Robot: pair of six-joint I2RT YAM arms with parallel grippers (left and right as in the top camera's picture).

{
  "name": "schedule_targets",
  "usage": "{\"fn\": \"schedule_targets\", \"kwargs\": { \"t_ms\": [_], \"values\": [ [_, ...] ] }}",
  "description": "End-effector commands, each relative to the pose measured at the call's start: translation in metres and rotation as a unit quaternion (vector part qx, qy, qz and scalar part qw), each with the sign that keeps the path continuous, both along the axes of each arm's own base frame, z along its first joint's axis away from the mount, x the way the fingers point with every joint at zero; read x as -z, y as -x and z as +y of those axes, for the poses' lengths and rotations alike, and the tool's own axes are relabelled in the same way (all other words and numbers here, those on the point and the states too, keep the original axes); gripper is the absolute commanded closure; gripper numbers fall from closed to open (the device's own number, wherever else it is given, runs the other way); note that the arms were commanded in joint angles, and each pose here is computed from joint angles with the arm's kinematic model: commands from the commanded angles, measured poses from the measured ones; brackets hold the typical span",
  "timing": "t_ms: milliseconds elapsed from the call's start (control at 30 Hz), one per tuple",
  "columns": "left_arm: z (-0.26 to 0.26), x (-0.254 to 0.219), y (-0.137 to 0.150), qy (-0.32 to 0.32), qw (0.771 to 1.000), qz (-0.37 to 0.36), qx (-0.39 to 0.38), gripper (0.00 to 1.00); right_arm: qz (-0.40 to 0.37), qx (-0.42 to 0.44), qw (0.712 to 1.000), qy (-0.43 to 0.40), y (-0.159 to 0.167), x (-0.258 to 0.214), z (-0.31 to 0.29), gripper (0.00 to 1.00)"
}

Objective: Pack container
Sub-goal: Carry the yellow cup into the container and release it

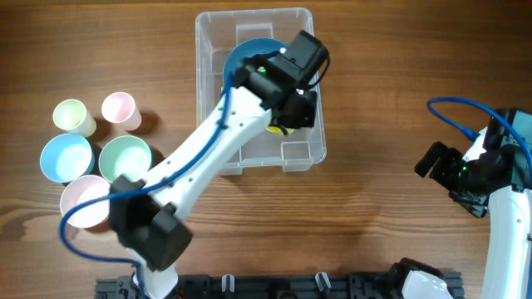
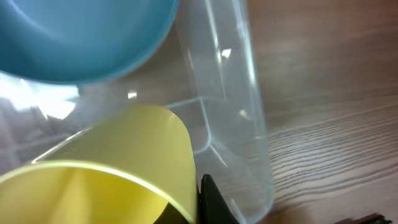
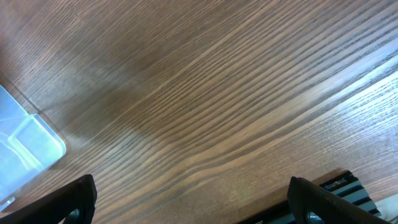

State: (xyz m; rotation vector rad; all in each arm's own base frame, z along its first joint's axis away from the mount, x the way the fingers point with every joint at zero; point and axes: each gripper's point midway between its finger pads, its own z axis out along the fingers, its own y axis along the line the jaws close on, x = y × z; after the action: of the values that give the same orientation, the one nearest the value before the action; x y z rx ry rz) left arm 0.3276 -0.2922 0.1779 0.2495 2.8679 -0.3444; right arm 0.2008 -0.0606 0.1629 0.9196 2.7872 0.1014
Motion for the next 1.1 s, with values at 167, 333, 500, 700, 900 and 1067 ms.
{"fn": "schedule_targets", "kwargs": {
  "t_ms": [167,333,500,700,900,1067],
  "values": [
    [-0.016,0.065,0.006,-0.009,0.993,0.101,-0.058,0.96,0.0,-0.009,1.0,-0.005,0.0,0.001,0.003,0.0],
    [-0.02,0.076,0.0,-0.003,0.988,0.11,-0.106,0.96,0.0,-0.009,1.0,-0.005,0.0,0.001,0.003,0.0],
    [-0.025,0.091,-0.008,-0.003,0.987,0.108,-0.117,0.96,0.0,-0.009,1.0,-0.005,0.0,0.001,0.003,0.0],
    [-0.025,0.097,-0.013,-0.007,0.988,0.1,-0.119,0.96,0.001,-0.009,1.0,-0.006,0.0,0.001,0.003,0.0],
    [-0.02,0.098,-0.007,-0.018,0.986,0.11,-0.12,0.63,0.0,-0.009,1.0,-0.005,0.0,0.001,0.003,0.0],
    [-0.021,0.098,-0.008,-0.017,0.987,0.11,-0.12,0.63,0.0,-0.009,1.0,-0.005,0.0,0.001,0.003,0.0]
  ]
}}
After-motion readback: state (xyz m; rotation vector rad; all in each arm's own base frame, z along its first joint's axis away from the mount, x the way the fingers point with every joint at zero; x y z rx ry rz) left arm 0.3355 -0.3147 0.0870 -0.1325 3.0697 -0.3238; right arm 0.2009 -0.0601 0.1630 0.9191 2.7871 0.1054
